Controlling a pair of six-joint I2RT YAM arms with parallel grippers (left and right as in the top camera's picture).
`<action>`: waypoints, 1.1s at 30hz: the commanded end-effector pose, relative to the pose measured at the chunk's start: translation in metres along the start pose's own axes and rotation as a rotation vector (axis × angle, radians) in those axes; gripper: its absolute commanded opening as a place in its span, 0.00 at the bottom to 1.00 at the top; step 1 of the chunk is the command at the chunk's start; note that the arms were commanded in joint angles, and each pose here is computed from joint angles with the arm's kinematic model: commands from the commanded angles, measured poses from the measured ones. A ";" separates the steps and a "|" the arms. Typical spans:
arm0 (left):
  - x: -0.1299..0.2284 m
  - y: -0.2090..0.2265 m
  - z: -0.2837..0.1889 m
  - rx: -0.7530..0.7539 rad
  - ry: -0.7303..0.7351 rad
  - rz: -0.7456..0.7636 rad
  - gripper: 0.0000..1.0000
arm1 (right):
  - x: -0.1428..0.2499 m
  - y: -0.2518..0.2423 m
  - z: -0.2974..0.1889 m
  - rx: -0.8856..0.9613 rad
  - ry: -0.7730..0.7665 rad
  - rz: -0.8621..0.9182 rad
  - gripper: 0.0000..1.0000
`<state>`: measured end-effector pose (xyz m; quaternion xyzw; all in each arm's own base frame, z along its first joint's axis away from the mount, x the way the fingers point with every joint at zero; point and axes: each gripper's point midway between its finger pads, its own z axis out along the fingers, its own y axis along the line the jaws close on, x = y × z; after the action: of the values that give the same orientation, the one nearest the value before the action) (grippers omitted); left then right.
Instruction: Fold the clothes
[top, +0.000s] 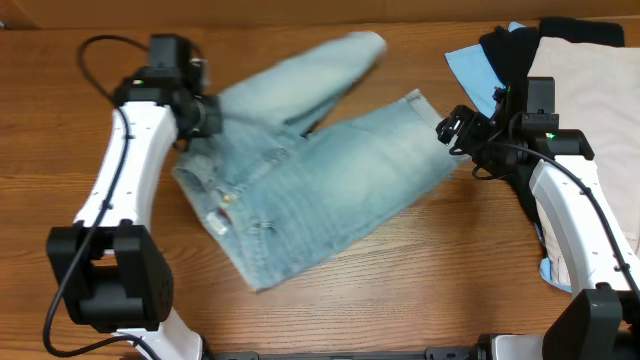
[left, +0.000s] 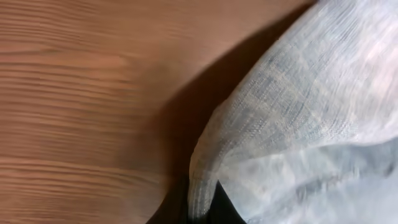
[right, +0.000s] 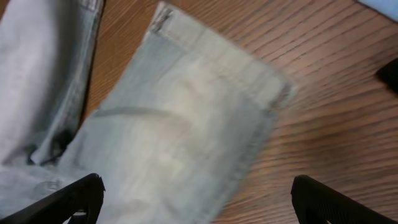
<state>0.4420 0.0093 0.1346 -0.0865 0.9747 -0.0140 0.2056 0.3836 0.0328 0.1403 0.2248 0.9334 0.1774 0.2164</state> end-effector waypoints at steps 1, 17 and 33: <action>-0.027 0.039 -0.004 -0.078 -0.102 -0.158 0.38 | -0.007 0.002 -0.010 0.005 -0.045 -0.016 1.00; 0.006 -0.044 -0.025 0.236 0.076 -0.046 1.00 | -0.014 -0.008 0.083 0.039 -0.006 -0.119 0.94; 0.166 -0.072 -0.002 0.042 0.549 0.040 0.75 | 0.005 -0.027 0.119 0.083 0.083 -0.114 0.82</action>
<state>0.3243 -0.1008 0.0949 -0.0226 0.9964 -0.0782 -0.0256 0.4271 0.0401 0.0334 0.1760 0.9574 0.1394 0.1817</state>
